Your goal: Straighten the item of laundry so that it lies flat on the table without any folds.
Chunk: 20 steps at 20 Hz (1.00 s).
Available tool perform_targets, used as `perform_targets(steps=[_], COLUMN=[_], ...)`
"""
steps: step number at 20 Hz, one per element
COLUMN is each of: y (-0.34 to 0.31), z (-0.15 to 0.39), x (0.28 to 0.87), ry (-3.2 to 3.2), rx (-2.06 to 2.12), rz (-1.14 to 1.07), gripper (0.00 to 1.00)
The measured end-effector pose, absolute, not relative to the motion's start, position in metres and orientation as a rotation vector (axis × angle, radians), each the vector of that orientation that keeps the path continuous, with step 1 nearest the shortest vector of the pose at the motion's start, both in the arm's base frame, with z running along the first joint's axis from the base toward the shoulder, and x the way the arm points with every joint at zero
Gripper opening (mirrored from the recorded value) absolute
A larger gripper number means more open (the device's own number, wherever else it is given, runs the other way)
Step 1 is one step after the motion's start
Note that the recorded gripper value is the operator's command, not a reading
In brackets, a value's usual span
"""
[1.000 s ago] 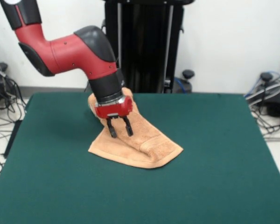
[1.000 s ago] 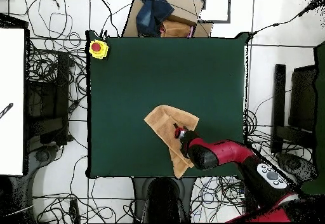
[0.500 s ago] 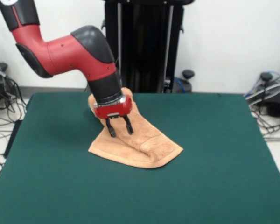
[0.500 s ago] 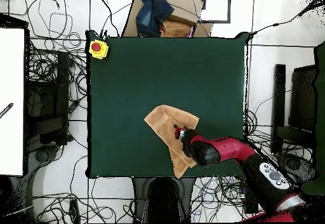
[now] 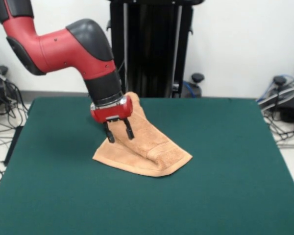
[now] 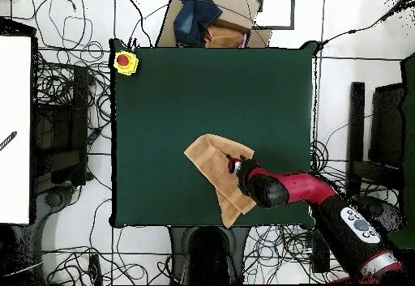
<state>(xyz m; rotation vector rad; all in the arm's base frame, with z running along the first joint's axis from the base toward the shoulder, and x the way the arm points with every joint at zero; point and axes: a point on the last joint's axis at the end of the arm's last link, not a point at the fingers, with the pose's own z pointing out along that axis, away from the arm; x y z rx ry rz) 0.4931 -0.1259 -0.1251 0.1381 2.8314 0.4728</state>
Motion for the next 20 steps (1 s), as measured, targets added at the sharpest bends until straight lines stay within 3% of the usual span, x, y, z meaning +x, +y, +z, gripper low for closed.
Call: perform_targets(steps=[9, 20], y=[-0.137, -0.135], z=[-0.121, -0.153], x=[0.495, 0.482], ry=[2.836, 2.786], rx=[0.225, 0.335], rz=[0.493, 0.624], gripper=[1.0, 1.0])
